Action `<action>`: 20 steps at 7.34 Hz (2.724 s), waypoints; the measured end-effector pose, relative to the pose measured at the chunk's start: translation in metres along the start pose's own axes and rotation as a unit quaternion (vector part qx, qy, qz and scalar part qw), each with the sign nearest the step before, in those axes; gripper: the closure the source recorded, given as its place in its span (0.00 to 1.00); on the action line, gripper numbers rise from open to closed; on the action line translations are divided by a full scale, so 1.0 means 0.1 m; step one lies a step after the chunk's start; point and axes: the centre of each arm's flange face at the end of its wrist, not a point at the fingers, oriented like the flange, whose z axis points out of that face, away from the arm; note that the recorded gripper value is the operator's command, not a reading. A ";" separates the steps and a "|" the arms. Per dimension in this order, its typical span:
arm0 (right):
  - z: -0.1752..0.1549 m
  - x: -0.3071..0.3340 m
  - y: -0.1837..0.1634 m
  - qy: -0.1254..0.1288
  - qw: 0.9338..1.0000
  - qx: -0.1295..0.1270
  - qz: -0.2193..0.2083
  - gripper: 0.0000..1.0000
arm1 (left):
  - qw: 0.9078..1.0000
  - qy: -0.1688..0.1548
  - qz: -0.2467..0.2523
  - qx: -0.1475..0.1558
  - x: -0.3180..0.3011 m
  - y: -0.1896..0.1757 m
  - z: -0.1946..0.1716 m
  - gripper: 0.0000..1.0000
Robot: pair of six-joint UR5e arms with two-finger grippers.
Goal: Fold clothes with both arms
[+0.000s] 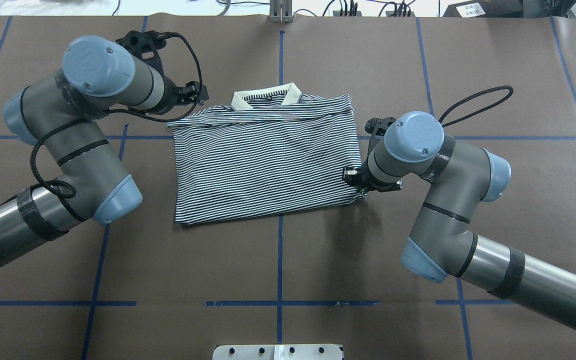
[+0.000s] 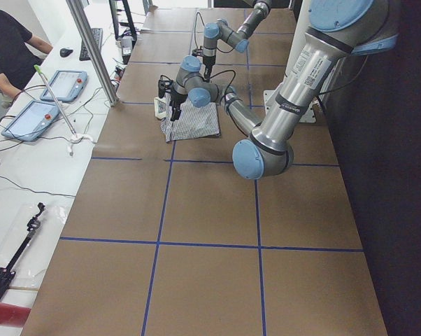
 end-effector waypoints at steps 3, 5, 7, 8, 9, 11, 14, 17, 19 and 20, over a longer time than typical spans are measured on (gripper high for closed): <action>-0.09 0.10 0.08 -0.003 1.000 -0.015 0.001 1.00 | 1.000 0.002 0.001 0.000 0.02 0.01 -0.01 0.00; -0.35 0.35 0.45 0.009 0.999 -0.032 -0.006 1.00 | 1.000 0.006 0.000 0.000 0.04 0.03 -0.04 0.00; -0.51 0.57 1.15 0.040 0.996 -0.076 -0.028 1.00 | 1.000 0.009 -0.004 -0.002 0.07 0.07 -0.05 0.00; -0.47 0.72 1.50 0.061 0.992 -0.106 -0.041 1.00 | 1.000 0.010 -0.004 -0.003 0.08 0.09 -0.06 0.00; -0.44 0.91 1.78 0.079 0.986 -0.137 -0.051 0.52 | 1.000 0.013 -0.004 -0.003 0.10 0.11 -0.09 0.00; -0.51 1.18 2.05 0.094 0.979 -0.172 -0.058 0.00 | 1.000 0.017 -0.005 -0.007 0.15 0.19 -0.15 0.00; -0.86 1.03 1.87 0.055 0.986 -0.154 -0.041 0.00 | 0.998 0.011 -0.031 -0.046 0.26 0.51 -0.29 0.00; -1.32 0.72 1.26 -0.005 0.995 -0.096 -0.016 0.00 | 0.983 -0.029 -0.115 -0.141 0.46 1.90 -0.49 0.01; -1.59 0.50 0.97 -0.038 0.997 -0.063 -0.007 0.00 | 0.972 -0.059 -0.151 -0.169 0.56 2.71 -0.34 0.06; -1.65 0.44 0.91 -0.046 0.998 -0.053 -0.006 0.00 | 0.970 -0.069 -0.159 -0.169 0.57 2.86 -0.26 0.09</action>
